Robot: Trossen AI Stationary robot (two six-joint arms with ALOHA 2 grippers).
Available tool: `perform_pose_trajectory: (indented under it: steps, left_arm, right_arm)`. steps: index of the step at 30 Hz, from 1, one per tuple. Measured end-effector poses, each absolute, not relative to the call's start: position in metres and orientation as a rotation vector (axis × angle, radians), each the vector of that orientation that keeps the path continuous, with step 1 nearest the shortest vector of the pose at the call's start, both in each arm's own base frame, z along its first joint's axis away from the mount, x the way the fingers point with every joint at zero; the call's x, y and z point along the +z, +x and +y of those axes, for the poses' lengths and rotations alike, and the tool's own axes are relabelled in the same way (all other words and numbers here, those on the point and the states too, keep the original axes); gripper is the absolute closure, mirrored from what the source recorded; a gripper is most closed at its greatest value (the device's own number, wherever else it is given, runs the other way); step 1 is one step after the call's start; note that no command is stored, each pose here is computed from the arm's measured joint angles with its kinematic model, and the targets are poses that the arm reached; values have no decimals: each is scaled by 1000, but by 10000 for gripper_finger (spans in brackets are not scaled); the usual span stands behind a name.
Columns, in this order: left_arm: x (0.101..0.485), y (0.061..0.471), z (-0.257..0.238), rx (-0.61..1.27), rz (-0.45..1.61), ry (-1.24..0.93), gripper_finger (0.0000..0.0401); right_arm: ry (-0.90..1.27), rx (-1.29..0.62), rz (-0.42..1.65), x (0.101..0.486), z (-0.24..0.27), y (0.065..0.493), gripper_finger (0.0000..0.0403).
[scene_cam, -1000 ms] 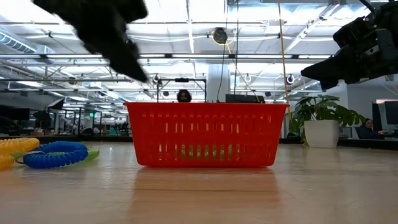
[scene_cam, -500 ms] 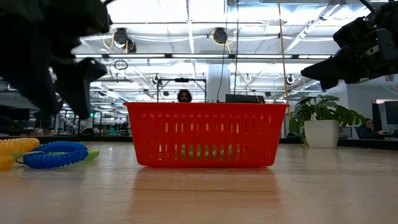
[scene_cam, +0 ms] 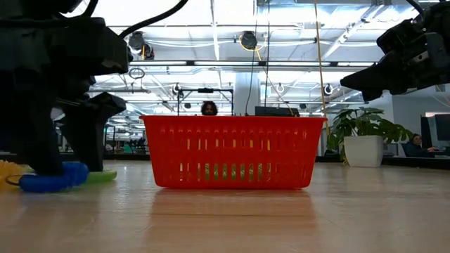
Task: Sort spring keychains into baskets
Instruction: Put the blue spring keychain into the yellow basket
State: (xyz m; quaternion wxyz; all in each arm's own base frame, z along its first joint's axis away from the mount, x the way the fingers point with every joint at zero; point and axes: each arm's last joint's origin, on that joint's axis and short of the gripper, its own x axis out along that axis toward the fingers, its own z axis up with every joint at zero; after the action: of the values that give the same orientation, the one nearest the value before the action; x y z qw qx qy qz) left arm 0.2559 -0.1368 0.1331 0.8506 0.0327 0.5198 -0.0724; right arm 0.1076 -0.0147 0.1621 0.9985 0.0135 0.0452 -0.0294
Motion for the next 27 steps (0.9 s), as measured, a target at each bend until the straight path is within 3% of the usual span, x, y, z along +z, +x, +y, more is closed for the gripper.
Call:
perform_pose_trajectory:
  steps: [12,27]
  left_arm:
    - [134,257,-136,-144,1078,87,171]
    - [135,258,-138,-204,1066,116,371]
  right_arm:
    - [27,-59,91,162,-15,108,362]
    - [27,-59,90,162,-15,108,365]
